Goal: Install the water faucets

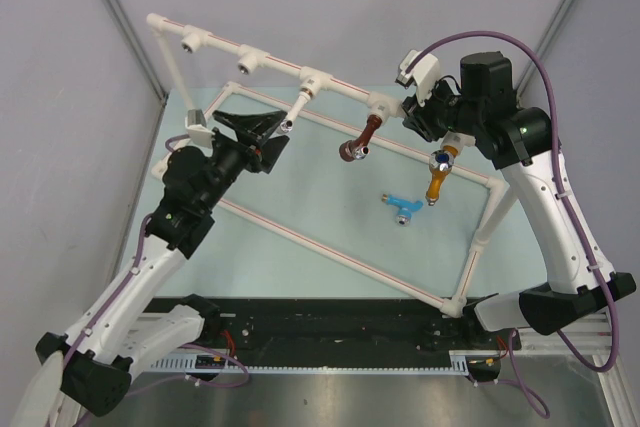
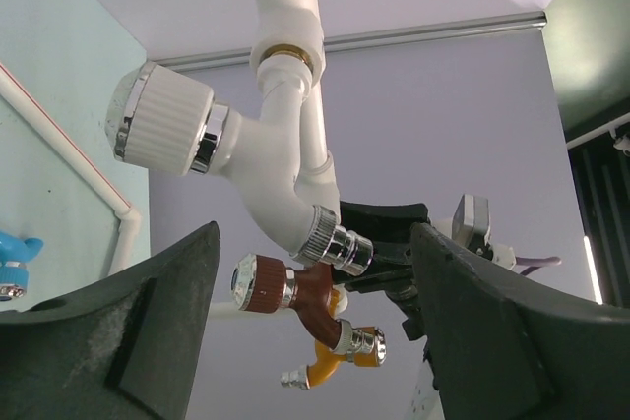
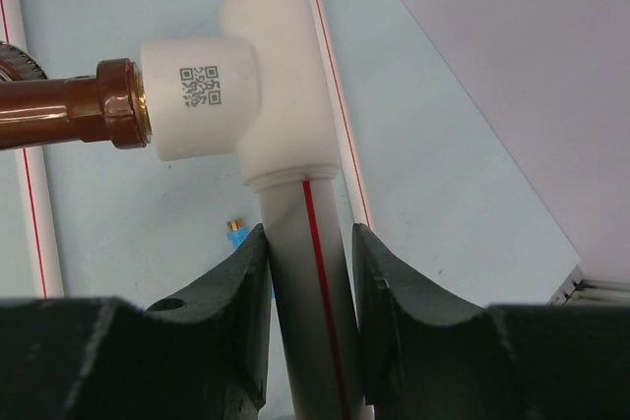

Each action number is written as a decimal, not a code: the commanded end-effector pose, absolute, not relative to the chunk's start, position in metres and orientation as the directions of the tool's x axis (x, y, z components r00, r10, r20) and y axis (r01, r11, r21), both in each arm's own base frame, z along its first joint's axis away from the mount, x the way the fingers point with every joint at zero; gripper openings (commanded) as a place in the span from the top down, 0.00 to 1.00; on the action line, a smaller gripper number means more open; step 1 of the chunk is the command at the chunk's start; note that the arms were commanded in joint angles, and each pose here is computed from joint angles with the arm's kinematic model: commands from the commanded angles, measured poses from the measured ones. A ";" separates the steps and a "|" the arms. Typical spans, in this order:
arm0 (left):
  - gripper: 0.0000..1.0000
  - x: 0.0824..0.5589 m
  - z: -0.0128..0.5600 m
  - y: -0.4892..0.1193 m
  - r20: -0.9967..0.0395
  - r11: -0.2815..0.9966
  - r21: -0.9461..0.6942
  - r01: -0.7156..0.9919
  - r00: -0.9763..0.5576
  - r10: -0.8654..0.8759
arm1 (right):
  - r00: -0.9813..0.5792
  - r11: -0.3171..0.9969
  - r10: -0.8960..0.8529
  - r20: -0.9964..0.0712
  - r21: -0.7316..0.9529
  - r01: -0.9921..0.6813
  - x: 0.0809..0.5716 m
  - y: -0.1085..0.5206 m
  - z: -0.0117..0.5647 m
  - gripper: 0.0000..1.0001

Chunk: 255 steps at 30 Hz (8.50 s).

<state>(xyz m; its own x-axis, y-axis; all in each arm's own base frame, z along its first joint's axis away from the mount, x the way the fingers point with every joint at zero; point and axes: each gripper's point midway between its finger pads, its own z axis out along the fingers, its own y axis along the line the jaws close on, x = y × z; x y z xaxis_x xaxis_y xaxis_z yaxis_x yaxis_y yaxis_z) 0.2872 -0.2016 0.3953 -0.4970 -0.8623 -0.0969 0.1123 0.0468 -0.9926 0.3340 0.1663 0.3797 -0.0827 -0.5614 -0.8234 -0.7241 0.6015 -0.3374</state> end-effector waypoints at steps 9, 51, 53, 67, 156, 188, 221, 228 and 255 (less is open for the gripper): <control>0.36 0.301 0.405 -0.208 -0.073 0.007 -0.991 0.133 -0.501 -0.862 | -0.211 0.694 -0.532 -0.820 -0.279 -0.664 0.335 0.153 0.365 1.00; 1.00 0.291 0.402 -0.186 -0.925 0.800 0.360 0.481 0.299 0.236 | -0.205 0.695 -0.535 -0.820 -0.289 -0.659 0.334 0.153 0.369 1.00; 1.00 0.288 0.397 -0.192 -0.874 0.732 0.477 0.487 0.350 0.337 | -0.205 0.695 -0.535 -0.820 -0.289 -0.659 0.334 0.153 0.369 1.00; 0.73 0.282 0.382 -0.197 -0.571 0.417 0.819 0.394 0.481 0.666 | -0.209 0.695 -0.539 -0.816 -0.290 -0.658 0.334 0.153 0.367 1.00; 0.86 0.315 0.378 -0.180 -0.102 0.094 -0.995 0.039 -0.338 -0.936 | -0.192 0.680 -0.546 -0.815 -0.298 -0.670 0.329 0.158 0.366 1.00; 1.00 0.300 0.440 -0.198 -0.992 0.839 0.113 0.532 0.111 0.063 | -0.196 0.676 -0.551 -0.811 -0.297 -0.675 0.331 0.161 0.364 1.00; 0.27 0.231 0.384 -0.310 -0.889 0.443 0.358 0.822 0.156 0.430 | -0.197 0.672 -0.558 -0.806 -0.299 -0.678 0.331 0.164 0.363 1.00; 0.00 0.227 0.490 -0.270 -0.999 0.710 -0.003 0.704 0.036 -0.040 | -0.204 0.673 -0.559 -0.804 -0.296 -0.678 0.332 0.164 0.361 1.00; 0.11 0.286 0.413 -0.209 -0.463 0.365 -0.886 0.287 -0.501 -0.731 | -0.194 0.670 -0.561 -0.805 -0.303 -0.678 0.330 0.164 0.362 1.00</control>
<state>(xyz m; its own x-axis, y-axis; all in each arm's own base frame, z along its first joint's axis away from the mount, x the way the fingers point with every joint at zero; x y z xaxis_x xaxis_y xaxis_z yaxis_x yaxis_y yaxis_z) 0.2921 -0.1990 0.3786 -0.4907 -0.6923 -0.5291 0.2079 0.4966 -0.8427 0.3320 0.1710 0.3794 -0.0720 -0.5791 -0.8120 -0.7072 0.6037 -0.3679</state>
